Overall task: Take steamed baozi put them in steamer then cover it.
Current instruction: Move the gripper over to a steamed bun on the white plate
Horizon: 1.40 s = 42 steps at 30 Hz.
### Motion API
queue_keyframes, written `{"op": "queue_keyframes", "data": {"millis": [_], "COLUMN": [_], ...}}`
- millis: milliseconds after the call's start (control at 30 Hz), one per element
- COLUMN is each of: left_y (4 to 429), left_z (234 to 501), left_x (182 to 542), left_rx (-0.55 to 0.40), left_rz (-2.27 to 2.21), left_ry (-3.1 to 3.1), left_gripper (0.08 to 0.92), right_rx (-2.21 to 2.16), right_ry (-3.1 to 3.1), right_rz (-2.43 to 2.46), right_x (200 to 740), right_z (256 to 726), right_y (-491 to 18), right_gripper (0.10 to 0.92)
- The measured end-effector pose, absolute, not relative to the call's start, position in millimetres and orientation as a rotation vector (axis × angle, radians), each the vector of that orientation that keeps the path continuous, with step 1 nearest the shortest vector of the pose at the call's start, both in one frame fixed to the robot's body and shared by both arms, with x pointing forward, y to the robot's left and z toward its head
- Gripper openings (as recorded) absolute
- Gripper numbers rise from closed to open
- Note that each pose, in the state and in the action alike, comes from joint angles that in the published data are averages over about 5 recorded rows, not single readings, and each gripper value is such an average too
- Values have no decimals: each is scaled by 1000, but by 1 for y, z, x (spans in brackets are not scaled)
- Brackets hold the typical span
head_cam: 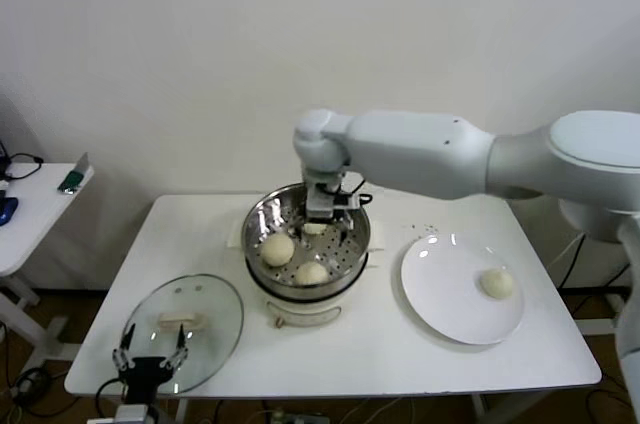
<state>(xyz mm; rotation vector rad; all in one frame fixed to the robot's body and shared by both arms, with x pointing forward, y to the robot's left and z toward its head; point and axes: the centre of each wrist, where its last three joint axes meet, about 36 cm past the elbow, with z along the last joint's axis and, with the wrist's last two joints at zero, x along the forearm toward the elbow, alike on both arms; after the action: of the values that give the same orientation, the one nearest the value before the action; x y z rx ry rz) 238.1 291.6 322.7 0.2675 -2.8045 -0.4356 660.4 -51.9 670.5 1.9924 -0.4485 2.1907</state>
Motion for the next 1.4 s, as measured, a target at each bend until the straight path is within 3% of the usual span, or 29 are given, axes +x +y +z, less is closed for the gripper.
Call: {"op": "queue_keyframes", "data": {"millis": [333, 667, 1000, 1400], "left_y": [292, 294, 297, 299], "left_z": [326, 331, 329, 324], "left_x": [234, 227, 219, 215], "left_rx": [255, 259, 275, 284], "left_rz": [-447, -466, -479, -482], "left_ry": [-2809, -2808, -2789, -2770], "left_gripper": [823, 823, 823, 823], "right_rx": [1628, 1411, 1300, 1219], "right_ry": [-1049, -1274, -1307, -1304], "right_rz": [1810, 1466, 1311, 1247], "right_x": [677, 660, 644, 640], "right_z": [669, 605, 538, 493], "right_y": [-216, -346, -407, -436], "right_gripper": [823, 823, 823, 823]}}
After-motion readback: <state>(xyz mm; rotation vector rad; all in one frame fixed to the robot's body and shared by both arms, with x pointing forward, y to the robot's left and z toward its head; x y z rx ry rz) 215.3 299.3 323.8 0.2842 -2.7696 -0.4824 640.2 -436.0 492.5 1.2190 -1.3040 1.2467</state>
